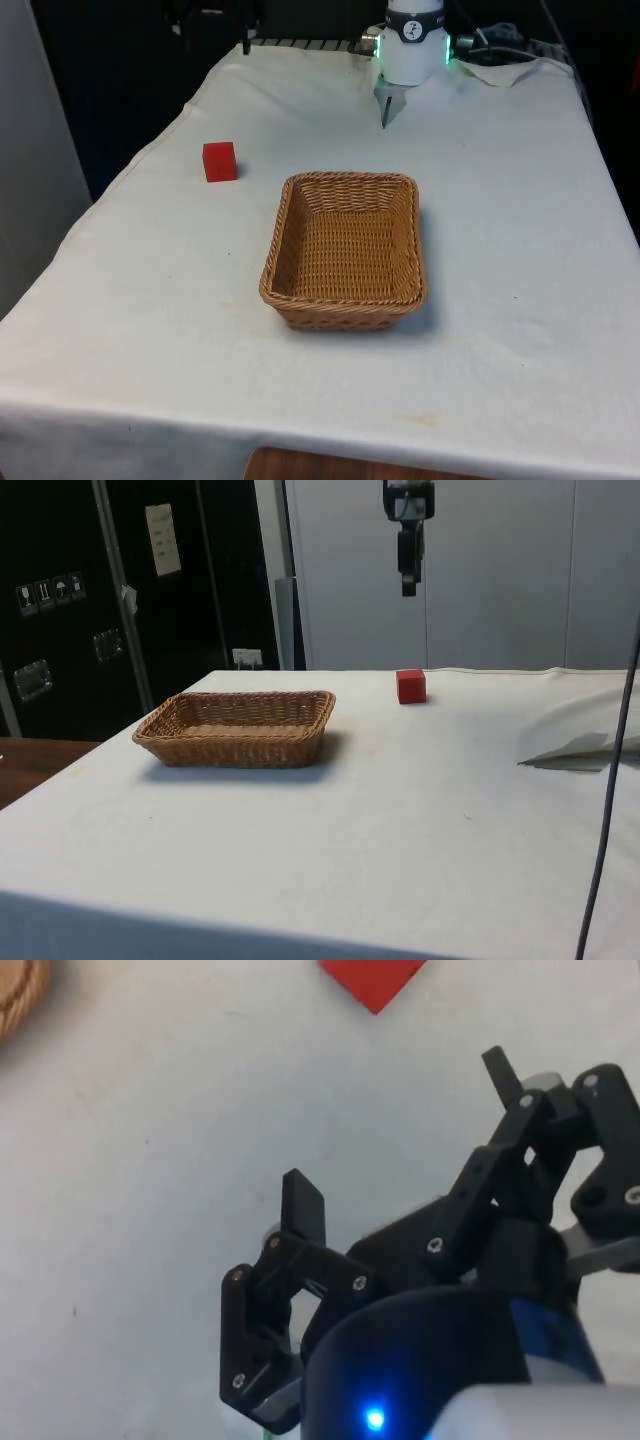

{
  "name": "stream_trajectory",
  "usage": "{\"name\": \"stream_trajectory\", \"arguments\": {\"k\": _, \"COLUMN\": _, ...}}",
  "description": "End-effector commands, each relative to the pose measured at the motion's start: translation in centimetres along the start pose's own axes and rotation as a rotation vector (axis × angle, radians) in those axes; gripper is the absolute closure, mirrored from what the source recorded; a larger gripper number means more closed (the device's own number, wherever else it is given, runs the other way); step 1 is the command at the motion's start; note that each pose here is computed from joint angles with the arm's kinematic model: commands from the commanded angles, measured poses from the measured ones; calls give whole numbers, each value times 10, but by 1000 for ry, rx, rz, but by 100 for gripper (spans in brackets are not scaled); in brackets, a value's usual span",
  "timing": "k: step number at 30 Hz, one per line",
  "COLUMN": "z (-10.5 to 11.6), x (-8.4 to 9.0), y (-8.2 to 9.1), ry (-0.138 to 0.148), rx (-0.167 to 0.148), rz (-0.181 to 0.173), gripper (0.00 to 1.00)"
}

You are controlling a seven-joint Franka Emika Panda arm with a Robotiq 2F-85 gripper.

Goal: Pick up the cube and place it into the basket.

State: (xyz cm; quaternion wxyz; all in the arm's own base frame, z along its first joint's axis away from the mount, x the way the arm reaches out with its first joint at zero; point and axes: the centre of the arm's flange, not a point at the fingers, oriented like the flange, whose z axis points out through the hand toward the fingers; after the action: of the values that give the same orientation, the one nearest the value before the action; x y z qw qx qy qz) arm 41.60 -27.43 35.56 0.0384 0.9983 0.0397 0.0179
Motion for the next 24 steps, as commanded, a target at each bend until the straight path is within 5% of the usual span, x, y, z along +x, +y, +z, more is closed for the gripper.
{"name": "stream_trajectory", "arguments": {"k": 1, "z": 4, "x": 0, "y": 3, "ry": 9, "rx": 3, "rz": -5, "gripper": 0}}
{"name": "stream_trajectory", "arguments": {"k": 18, "z": 48, "x": -1, "y": 20, "ry": 11, "rx": -1, "rz": -13, "gripper": 0}}
{"name": "stream_trajectory", "arguments": {"k": 24, "z": 67, "x": -1, "y": 18, "ry": 23, "rx": 20, "rz": -22, "gripper": 0}}
